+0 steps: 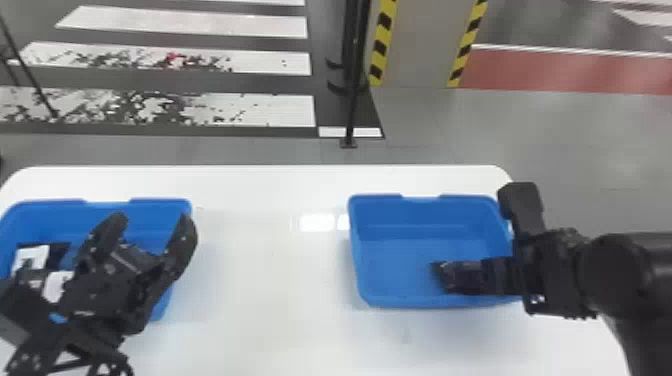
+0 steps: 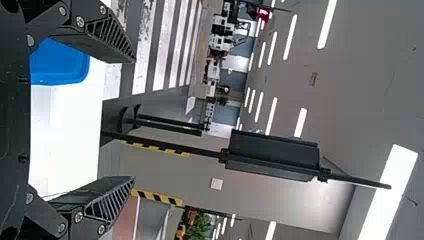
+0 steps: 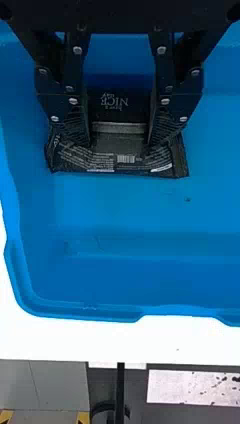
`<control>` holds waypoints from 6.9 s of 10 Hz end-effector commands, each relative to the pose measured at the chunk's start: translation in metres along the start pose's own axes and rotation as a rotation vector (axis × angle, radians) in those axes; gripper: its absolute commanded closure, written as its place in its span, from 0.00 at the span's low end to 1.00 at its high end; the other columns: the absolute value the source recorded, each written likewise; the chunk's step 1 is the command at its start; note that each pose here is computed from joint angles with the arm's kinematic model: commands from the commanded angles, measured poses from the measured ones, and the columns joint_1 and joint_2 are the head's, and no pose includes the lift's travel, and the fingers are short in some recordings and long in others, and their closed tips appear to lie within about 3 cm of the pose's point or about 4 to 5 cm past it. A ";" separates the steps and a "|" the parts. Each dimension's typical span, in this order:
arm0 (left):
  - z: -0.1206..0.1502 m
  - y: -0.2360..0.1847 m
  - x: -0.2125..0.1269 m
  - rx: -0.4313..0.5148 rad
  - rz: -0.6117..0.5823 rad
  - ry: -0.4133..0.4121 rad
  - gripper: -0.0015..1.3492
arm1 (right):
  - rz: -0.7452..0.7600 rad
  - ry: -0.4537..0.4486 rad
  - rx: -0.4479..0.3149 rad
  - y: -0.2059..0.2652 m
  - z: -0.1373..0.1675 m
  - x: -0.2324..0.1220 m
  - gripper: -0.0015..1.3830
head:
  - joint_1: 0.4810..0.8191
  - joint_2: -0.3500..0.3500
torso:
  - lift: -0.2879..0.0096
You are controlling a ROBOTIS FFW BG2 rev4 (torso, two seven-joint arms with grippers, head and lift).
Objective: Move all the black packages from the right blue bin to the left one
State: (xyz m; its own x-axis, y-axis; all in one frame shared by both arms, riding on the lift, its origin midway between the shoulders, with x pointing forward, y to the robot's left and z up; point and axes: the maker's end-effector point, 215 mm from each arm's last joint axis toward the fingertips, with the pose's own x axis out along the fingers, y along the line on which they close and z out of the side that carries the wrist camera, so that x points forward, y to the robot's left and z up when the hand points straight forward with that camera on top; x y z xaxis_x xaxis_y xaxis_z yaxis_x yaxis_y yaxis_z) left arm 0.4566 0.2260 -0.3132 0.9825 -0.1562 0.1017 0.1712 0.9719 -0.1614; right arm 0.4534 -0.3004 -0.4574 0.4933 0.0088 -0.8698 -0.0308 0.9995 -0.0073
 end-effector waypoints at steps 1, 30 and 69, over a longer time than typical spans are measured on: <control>0.001 -0.001 0.000 -0.003 -0.001 -0.006 0.17 | 0.029 -0.003 -0.007 0.010 -0.005 -0.003 0.87 | 0.63 0.36 | 0.45; 0.030 -0.097 0.008 -0.169 -0.171 -0.092 0.90 | 1.181 -0.507 0.098 0.332 0.097 -0.131 0.83 | 0.63 0.80 | 0.45; -0.003 -0.002 -0.010 0.107 0.131 -0.047 0.06 | 0.233 -0.987 -0.071 0.046 0.075 -0.125 0.11 | 0.63 0.45 | 0.45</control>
State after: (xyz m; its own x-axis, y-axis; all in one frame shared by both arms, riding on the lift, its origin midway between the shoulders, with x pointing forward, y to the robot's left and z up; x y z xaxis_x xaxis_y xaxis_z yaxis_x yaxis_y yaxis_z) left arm 0.4470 0.2248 -0.3165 0.9910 -0.0208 0.1326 0.0304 0.9971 -0.0702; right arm 0.4554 -0.2530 -0.3121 0.9650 0.2558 -0.0574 -0.2529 0.9660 0.0531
